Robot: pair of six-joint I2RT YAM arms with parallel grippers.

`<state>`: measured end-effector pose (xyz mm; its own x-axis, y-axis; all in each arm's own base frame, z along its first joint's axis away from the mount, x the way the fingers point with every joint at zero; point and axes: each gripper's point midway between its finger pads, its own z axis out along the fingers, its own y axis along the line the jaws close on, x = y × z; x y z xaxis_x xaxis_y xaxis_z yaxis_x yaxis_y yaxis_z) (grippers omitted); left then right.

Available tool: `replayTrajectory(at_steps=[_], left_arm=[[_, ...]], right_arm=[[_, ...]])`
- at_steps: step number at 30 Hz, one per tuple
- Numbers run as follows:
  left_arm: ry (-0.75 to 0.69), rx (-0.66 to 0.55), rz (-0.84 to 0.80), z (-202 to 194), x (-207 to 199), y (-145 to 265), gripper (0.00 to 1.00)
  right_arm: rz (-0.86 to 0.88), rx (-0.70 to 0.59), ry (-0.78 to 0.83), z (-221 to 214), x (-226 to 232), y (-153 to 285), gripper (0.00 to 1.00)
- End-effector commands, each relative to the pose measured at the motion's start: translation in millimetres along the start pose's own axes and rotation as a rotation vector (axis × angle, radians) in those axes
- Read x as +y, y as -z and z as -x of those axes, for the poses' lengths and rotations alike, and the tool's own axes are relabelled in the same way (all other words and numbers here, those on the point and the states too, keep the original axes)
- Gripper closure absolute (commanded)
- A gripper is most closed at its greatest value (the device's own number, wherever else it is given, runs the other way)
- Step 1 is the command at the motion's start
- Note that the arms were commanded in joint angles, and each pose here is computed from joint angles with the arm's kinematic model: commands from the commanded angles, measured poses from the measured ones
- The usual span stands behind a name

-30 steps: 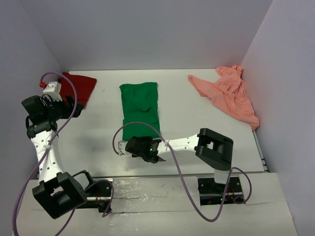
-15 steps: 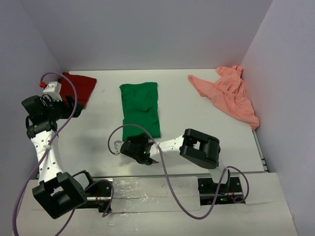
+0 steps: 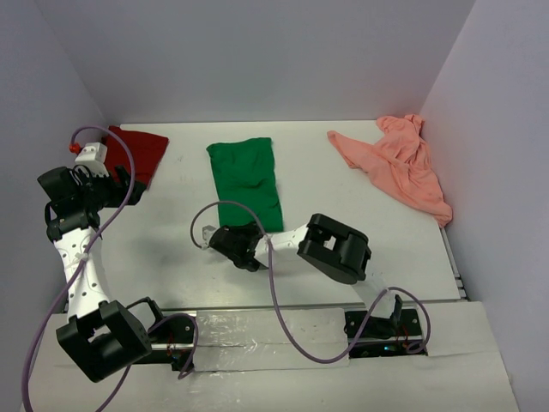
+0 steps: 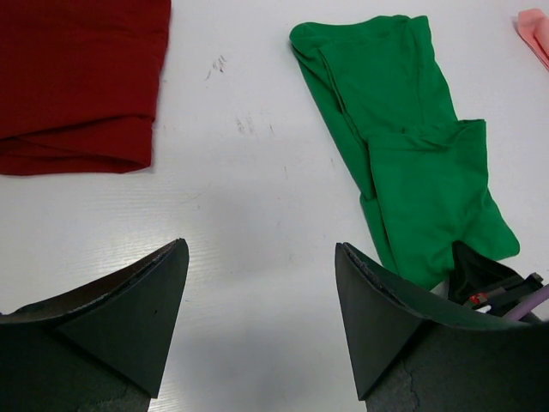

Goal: Fold and stack the t-shirts
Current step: Grab one side of the 2/3 rectangular tshirt with right arm, then fold the long partially folded tshirt into a neat square

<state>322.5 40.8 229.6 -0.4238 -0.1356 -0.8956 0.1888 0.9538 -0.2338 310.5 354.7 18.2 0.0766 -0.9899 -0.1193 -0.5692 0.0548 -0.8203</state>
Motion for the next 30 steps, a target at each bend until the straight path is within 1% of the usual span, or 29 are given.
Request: replayTrajectory(at_steps=[1, 3, 6, 7, 8, 10, 12, 13, 14, 15, 16, 18, 19, 22, 23, 24, 26, 27, 29, 30], left_arm=[[-0.050, -0.044, -0.023, 16, -8, 9, 0.22], [-0.050, -0.042, -0.027, 16, -9, 10, 0.22], [-0.054, -0.043, -0.031, 17, -10, 10, 0.22], [-0.057, -0.045, -0.034, 18, -11, 11, 0.22], [-0.055, -0.041, -0.037, 18, -12, 11, 0.22], [-0.057, -0.041, -0.046, 18, -13, 12, 0.22], [-0.062, -0.041, -0.046, 19, -14, 13, 0.22], [-0.060, -0.040, -0.047, 19, -14, 13, 0.22], [-0.058, -0.037, -0.049, 18, -14, 13, 0.22], [-0.058, -0.036, -0.059, 18, -16, 13, 0.22], [-0.058, -0.035, -0.061, 18, -16, 13, 0.22], [-0.056, -0.031, -0.066, 17, -16, 12, 0.22], [-0.053, -0.029, -0.065, 17, -16, 12, 0.22], [-0.049, -0.025, -0.072, 17, -16, 10, 0.22], [-0.051, -0.025, -0.076, 17, -16, 10, 0.22], [-0.049, -0.023, -0.076, 17, -16, 10, 0.22], [-0.044, -0.020, -0.080, 16, -16, 9, 0.22], [-0.046, -0.019, -0.083, 16, -16, 9, 0.22], [-0.045, -0.016, -0.080, 15, -16, 8, 0.22], [-0.046, -0.018, -0.079, 16, -15, 9, 0.22]], right_arm=[[0.165, 0.006, -0.017, -10, 27, 13, 1.00], [0.211, 0.019, 0.008, -13, 32, 29, 1.00], [0.294, -0.019, 0.016, -4, 39, 68, 1.00], [0.350, -0.038, -0.009, 1, 47, 81, 1.00], [0.399, -0.044, 0.016, 4, 49, 102, 1.00], [0.503, -0.080, -0.008, 15, 58, 127, 1.00], [0.593, -0.091, 0.027, 14, 64, 159, 1.00], [0.653, -0.124, 0.024, 23, 66, 175, 1.00], [0.700, -0.120, 0.058, 18, 69, 193, 1.00], [0.761, -0.140, 0.072, 21, 69, 214, 1.00], [0.763, -0.135, 0.071, 21, 65, 217, 1.00], [0.823, -0.179, 0.066, 29, 61, 237, 1.00], [0.816, -0.211, 0.048, 37, 51, 243, 1.00], [0.679, -0.239, 0.003, 46, 12, 225, 1.00], [0.593, -0.217, -0.016, 45, -5, 211, 1.00], [0.553, -0.194, -0.041, 45, -24, 191, 1.00], [0.482, -0.174, -0.099, 47, -49, 163, 1.00], [0.425, -0.151, -0.122, 42, -74, 144, 1.00], [0.357, -0.138, -0.116, 44, -90, 114, 1.00], [0.300, -0.112, -0.139, 41, -104, 92, 1.00]])
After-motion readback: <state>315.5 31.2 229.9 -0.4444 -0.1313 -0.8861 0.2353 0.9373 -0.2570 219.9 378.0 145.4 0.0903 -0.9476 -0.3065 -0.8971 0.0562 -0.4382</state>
